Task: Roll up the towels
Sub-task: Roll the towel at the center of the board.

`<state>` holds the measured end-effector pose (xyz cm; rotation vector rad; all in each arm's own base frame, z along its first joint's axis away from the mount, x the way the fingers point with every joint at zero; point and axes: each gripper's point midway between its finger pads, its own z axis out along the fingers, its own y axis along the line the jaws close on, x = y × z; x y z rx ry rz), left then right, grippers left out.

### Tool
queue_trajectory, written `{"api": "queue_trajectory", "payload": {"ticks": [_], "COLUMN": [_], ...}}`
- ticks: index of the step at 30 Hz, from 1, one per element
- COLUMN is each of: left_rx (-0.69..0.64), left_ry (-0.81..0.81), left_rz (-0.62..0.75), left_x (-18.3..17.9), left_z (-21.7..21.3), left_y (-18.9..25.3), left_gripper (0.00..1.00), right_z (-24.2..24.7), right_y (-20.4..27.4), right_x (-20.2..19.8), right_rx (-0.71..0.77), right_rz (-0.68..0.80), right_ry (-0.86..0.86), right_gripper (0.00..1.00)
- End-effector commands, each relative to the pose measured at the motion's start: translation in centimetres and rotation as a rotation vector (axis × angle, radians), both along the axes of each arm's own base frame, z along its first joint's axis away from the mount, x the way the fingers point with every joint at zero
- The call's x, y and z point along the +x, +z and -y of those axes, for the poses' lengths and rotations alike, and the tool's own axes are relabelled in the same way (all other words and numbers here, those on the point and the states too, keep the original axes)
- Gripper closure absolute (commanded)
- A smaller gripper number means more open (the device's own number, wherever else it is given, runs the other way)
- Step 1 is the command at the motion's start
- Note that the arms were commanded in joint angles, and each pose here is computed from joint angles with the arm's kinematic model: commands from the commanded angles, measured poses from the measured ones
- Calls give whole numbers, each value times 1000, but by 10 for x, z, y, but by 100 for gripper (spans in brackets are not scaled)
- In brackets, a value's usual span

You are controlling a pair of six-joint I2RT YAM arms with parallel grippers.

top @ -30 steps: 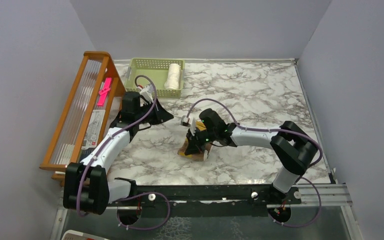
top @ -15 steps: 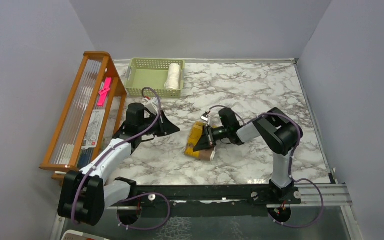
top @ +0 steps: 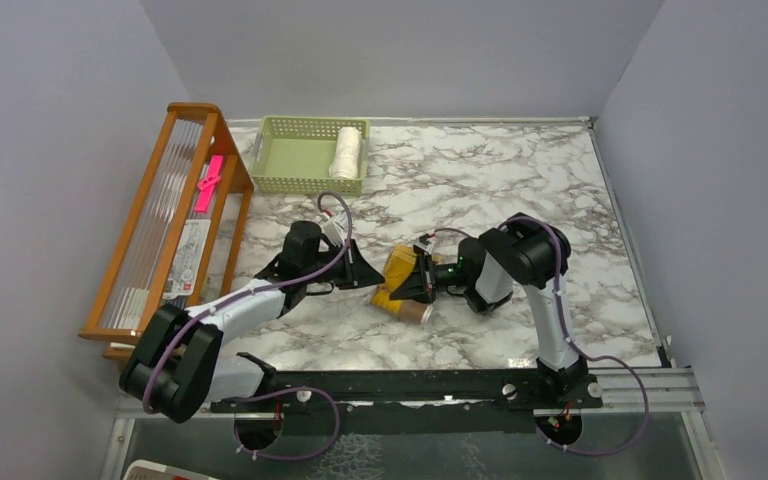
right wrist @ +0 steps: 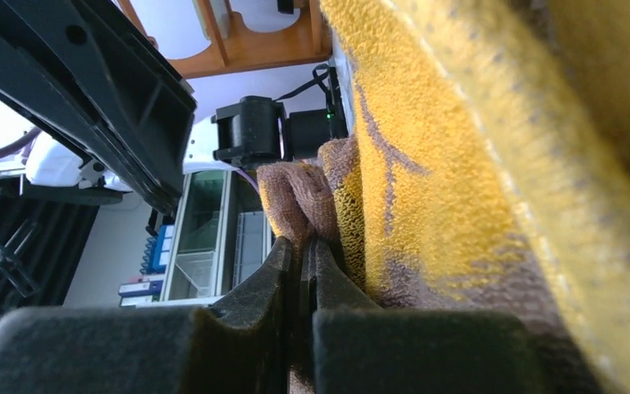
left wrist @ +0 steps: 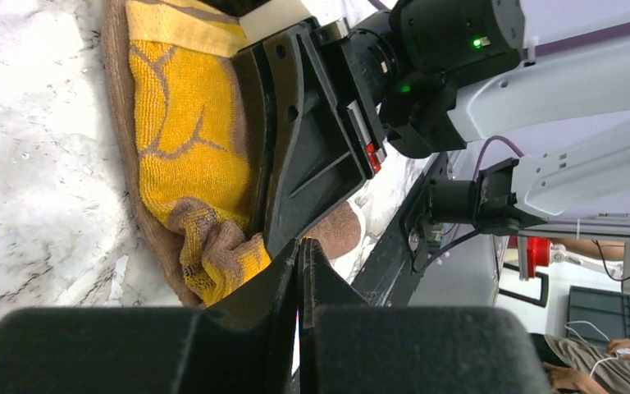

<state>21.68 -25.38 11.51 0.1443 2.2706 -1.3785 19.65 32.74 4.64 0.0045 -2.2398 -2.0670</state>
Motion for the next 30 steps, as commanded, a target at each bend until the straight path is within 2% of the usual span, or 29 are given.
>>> {"api": "queue_trajectory", "payload": {"ticks": [1,6,14,22,23,27,30], "left_rx": [-16,22,194,303,310,334,355], "left_ry": [-18,-28,59,124,121,100,81], "left_rz": [8,-27,-94,-117,-118,-141,-166], "left_x": [2,-1,-5,-1,-1,-2,-6], "left_z": [12,20,10,-3,-4,-3,-2], "left_y": [-8,-34,-95,-128,-130,-143,-154], "left_gripper": [94,94,100,100,100,100,100], "right_z": [6,5,9,27,30,40,51], "right_y": [-25,-36,-44,-43,-39,-13,24], "right_x": [5,14,29,56,62,84,107], "right_rx": [-101,-233,-372,-622,-655,-745,-790], "right_rz": [-163,-105,-25,205,250,474,675], "right_ry": [-97,-97,-134,-142,-143,-154,-214], "right_gripper": [99,99,99,99,94,63,50]}}
